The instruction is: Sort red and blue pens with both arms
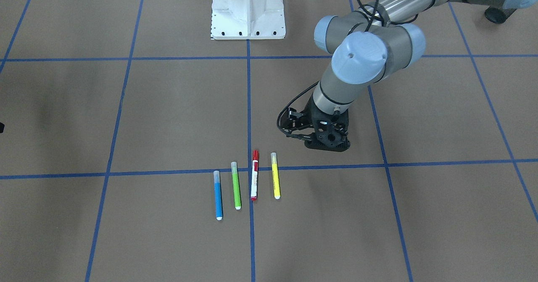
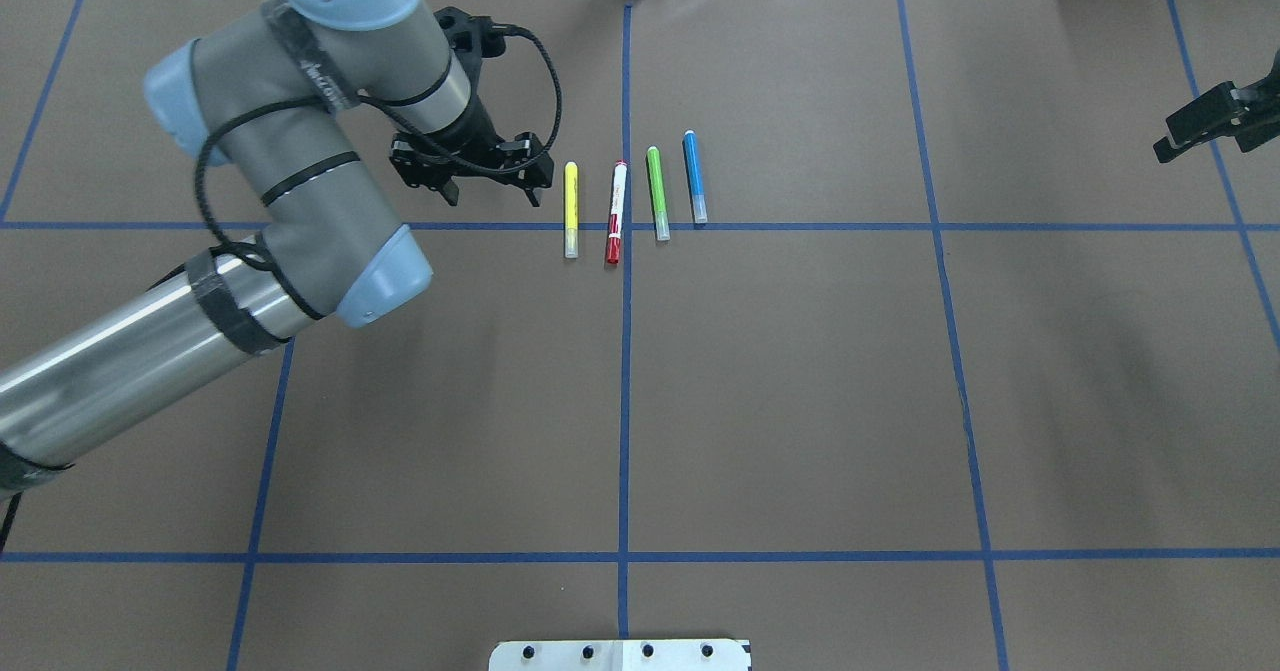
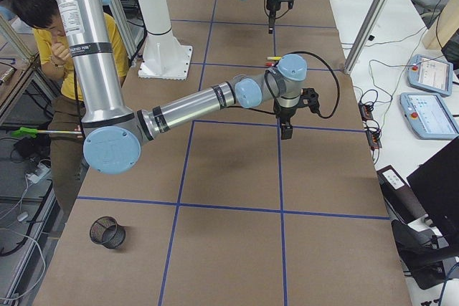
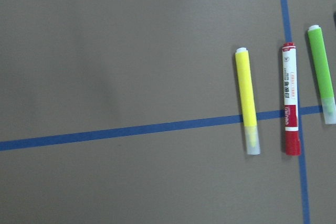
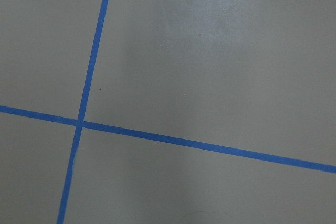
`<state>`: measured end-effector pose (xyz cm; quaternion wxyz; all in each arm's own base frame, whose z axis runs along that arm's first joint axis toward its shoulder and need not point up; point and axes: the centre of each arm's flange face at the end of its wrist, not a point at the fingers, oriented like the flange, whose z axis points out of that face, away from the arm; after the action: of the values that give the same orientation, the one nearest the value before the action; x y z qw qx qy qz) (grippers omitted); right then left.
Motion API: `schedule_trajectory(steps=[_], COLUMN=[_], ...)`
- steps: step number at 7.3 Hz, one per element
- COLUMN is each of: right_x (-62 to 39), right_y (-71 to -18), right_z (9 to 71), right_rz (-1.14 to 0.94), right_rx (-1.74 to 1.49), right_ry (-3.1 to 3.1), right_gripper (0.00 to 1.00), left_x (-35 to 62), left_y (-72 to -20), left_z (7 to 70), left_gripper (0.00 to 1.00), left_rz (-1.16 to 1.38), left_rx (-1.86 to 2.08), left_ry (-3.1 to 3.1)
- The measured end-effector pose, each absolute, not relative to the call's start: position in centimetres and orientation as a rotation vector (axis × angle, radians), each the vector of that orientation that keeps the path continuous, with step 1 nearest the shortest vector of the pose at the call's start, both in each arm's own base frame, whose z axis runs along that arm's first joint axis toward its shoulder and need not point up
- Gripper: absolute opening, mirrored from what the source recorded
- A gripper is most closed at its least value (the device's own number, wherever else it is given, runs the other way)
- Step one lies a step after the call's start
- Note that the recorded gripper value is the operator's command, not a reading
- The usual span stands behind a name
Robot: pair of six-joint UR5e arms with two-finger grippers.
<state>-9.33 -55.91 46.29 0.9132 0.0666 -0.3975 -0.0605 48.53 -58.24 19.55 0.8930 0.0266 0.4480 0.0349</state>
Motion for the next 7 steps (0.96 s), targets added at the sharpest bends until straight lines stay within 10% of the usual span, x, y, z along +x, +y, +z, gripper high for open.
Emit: schedule_trajectory(steps=[7], right_x=[-9.4], right_y=[-55.9], right_z=[46.8], right_rz=[-0.124], right_rx=[0.128], right_ry=[-0.817], right_gripper=[0.99], left_x=[61.6], left_y=[-60.8], left_z=[16.0], left_gripper=[0.53], left_rz=[0.143], left_rx=[-0.064], left_ry=[0.821])
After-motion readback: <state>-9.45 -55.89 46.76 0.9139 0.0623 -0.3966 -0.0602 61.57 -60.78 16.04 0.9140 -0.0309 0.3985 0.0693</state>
